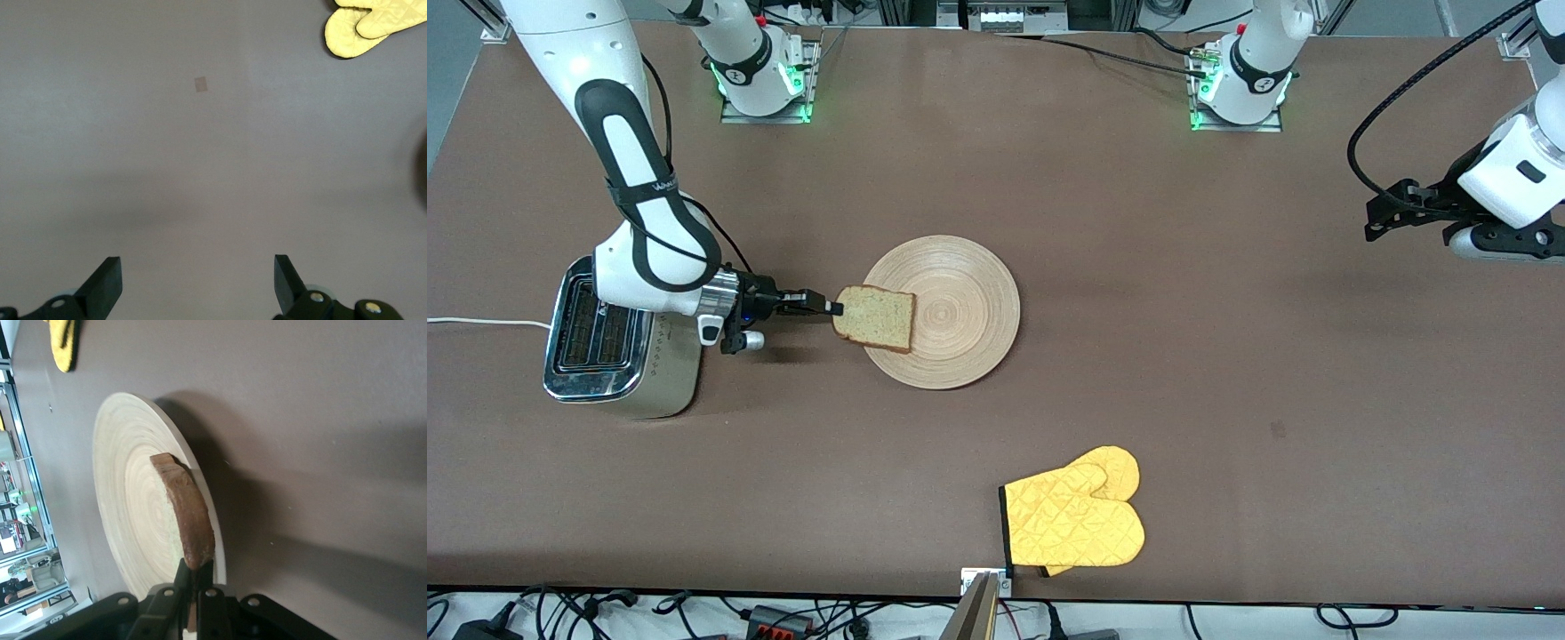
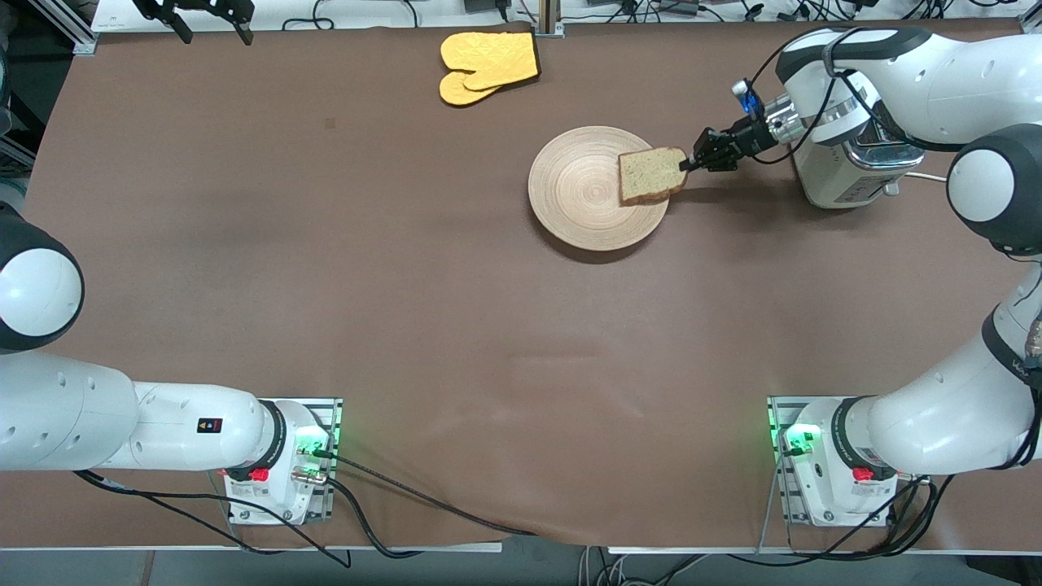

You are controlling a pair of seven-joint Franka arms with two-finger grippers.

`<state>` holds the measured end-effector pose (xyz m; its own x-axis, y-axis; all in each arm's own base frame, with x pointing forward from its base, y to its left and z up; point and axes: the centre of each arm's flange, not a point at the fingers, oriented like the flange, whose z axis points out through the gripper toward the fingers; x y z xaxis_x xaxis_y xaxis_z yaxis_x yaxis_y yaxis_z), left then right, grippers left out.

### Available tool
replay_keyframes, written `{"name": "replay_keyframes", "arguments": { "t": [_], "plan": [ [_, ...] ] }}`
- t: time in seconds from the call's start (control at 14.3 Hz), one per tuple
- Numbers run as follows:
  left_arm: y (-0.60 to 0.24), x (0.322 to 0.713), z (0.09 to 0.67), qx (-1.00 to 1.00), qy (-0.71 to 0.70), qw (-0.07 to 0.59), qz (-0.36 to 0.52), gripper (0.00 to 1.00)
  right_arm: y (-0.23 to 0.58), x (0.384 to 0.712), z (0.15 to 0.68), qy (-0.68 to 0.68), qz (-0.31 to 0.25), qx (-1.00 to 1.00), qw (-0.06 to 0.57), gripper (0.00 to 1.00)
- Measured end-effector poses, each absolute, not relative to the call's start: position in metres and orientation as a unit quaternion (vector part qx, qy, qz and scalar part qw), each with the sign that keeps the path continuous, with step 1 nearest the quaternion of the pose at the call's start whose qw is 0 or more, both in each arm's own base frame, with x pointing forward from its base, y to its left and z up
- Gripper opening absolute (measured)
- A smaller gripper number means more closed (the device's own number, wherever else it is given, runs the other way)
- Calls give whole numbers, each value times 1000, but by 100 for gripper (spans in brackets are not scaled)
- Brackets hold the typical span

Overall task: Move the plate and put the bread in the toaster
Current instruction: 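Lift the bread slice off the plate with the right gripper, then carry the bread over the toaster slot and lower it in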

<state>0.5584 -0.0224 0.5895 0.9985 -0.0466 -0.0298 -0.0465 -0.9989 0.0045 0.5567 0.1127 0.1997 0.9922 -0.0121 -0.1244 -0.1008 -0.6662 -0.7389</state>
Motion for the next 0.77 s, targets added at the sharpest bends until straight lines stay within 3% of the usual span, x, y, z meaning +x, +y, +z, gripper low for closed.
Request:
{"name": "replay_keyframes", "arguments": {
  "t": [0.28, 0.77],
  "plan": [
    [-22, 558, 590, 1000, -23, 2, -15, 100, 106, 568, 230, 60, 57, -913, 399, 6],
    [-22, 558, 590, 1000, -23, 2, -15, 100, 77, 618, 364, 29, 112, -952, 284, 6]
  ]
}}
